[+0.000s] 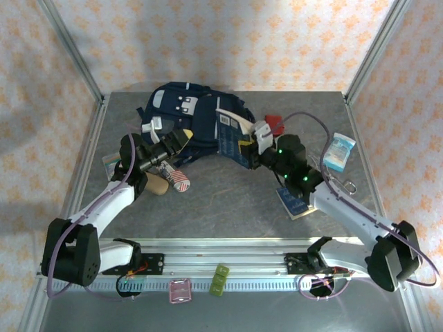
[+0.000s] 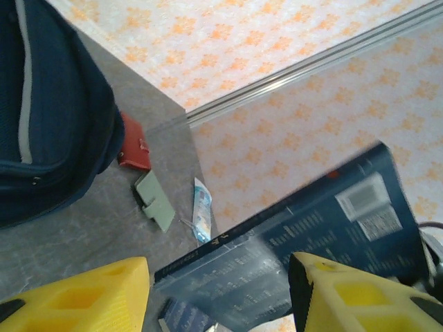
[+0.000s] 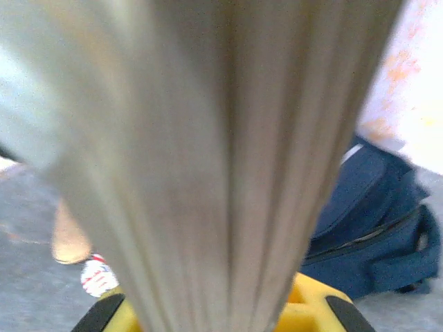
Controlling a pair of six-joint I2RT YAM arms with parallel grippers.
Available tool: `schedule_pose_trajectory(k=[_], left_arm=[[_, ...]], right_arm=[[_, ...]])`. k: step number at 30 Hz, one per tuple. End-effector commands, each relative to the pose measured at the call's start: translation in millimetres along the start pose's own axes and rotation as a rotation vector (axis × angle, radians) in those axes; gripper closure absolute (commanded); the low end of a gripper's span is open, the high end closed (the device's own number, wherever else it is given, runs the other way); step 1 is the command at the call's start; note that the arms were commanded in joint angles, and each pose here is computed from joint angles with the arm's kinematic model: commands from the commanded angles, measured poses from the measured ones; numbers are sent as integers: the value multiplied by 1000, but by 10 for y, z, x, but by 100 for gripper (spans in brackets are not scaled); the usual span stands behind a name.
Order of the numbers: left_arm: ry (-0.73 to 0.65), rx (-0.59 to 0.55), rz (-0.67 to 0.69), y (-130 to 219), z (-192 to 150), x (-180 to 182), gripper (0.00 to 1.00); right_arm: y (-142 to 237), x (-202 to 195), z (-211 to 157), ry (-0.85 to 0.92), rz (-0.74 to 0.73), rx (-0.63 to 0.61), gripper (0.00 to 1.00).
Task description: Pack the student bag
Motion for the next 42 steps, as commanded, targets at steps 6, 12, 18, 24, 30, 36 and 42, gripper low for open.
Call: schedule_pose_trajectory(k=[6, 12, 18, 24, 30, 36, 42], left_arm=[[127, 115, -43, -102, 42, 34, 45], [210, 196, -229, -90, -2, -159, 44], [237, 317, -334, -68, -183, -274, 33], [181, 403, -258, -176, -406, -253, 34], [181, 543, -292, -210, -636, -371, 44], [247, 608, -414, -131, -687, -483, 73], [278, 670, -478, -164, -738, -523, 70]], right_arm=[[344, 96, 320, 641, -381, -182, 100], [330, 437, 198, 935, -369, -161, 100], [319, 576, 170, 1002, -377, -179, 100], [265, 650, 133, 1073, -380, -171, 100], [223, 680, 60, 1156, -383, -149, 100], [207, 726, -106, 1244, -325, -89, 100], [211, 754, -170, 1266, -304, -65, 100]])
Point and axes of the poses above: each hand's point on the last joint's axis, 136 mm out from that joint toward the fingers, its own y axis back along the fingers, its own x axis along the line the jaws close on, z = x × y, the point moved 6 cm from there along y, back along the fingers, and after that the axes turned 10 degrees about y, right-handed, at the moved point
